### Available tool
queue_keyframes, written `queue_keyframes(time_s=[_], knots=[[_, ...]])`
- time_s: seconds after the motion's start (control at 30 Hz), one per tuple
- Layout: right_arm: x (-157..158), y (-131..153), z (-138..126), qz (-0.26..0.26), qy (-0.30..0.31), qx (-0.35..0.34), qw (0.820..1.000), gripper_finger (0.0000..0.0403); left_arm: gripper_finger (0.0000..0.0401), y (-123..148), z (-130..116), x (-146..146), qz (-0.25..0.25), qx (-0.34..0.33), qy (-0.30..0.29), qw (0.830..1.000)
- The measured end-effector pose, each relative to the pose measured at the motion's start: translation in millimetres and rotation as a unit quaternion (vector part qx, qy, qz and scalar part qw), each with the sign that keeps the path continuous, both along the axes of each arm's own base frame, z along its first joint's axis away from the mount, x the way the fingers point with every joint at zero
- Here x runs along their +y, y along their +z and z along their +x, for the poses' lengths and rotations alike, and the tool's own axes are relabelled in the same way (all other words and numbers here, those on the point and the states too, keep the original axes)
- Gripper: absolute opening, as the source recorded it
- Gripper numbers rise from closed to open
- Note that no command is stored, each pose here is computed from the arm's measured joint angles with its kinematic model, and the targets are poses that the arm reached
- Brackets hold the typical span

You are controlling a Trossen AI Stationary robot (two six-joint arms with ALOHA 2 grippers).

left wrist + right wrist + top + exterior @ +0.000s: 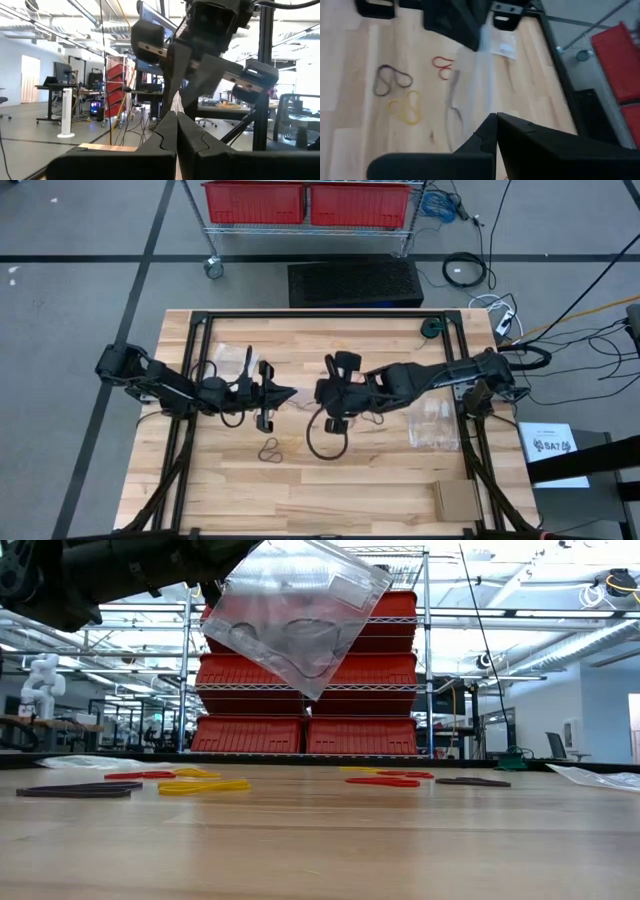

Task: Sort rubber bands
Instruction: Put the bottom right purple rubber band into the zip bag

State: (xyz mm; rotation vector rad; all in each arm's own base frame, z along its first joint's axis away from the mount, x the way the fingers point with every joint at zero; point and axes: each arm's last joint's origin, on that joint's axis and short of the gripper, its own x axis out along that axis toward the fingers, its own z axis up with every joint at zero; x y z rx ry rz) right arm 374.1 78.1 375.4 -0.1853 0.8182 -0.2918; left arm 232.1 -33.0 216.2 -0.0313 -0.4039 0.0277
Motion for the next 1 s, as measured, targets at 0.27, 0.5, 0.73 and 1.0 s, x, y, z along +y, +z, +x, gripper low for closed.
queue_keyframes(time_s=[0.27,0.5,0.73,1.0], knots=[[2.0,-12.9,9.6,0.017,0.012,0.019,1.0,0.0,0.0,0.1,0.1,0.0,0.0,0.0,0.0,1.0],[-4.3,-38.8,28.1,0.038,0.007,0.053,0.998,0.0,0.0,0.2,0.1,0.0,-0.001,0.0,0.0,1.0],[-15.9,-49.0,39.4,0.032,-0.015,0.05,0.998,0.0,0.0,0.0,0.2,0.0,0.0,0.001,0.0,1.0],[-13.3,-21.7,27.4,0.003,-0.031,-0.009,0.999,0.0,0.0,-0.2,0.4,0.0,0.0,0.002,0.0,1.0]])
